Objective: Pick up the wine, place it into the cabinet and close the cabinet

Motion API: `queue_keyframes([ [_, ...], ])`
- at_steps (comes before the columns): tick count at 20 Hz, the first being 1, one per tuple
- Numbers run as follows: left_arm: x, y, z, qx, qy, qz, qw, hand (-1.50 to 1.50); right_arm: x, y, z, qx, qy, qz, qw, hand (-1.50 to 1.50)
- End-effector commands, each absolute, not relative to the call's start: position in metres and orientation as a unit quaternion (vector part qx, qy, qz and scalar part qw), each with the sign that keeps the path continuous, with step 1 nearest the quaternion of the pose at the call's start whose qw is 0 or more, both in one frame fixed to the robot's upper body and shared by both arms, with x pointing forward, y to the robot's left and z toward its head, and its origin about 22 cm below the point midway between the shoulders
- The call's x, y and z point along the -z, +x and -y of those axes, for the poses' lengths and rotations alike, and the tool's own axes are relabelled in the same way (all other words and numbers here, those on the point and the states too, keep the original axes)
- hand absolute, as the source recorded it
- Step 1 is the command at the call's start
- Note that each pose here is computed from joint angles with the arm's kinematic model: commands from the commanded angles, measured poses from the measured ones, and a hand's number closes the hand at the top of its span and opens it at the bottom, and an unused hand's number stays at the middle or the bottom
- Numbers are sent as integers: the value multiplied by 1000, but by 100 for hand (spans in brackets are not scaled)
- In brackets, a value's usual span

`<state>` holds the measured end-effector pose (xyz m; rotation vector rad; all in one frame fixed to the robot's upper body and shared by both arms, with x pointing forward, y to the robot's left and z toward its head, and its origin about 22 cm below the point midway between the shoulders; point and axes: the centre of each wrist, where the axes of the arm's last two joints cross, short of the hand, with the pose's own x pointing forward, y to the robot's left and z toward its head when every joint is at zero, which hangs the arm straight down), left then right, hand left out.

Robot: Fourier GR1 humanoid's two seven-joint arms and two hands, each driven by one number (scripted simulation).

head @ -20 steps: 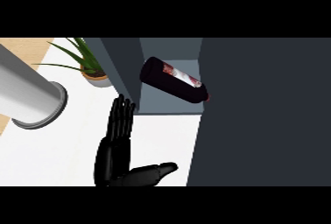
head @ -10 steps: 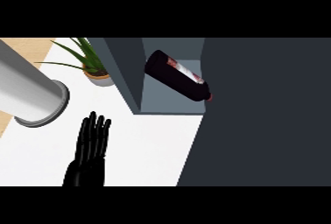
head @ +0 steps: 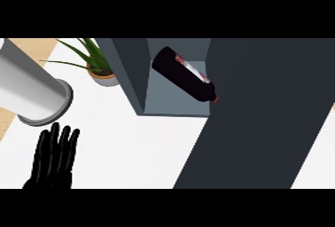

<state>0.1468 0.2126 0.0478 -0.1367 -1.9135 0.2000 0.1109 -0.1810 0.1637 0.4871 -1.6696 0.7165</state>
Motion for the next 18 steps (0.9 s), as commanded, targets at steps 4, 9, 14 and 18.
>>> queue_keyframes([
  [4,-55,136,-251,-77,-58,814,573,-150,-183,98,144,-321,316,706,546,150],
  [9,-67,129,-273,-84,-66,816,568,-150,-182,113,104,-309,322,701,557,150],
  [14,-64,130,-298,-77,-79,817,566,-150,-188,134,70,-316,296,716,547,150],
  [18,-72,128,-315,-77,-77,819,563,-150,-195,151,43,-301,287,712,565,150],
])
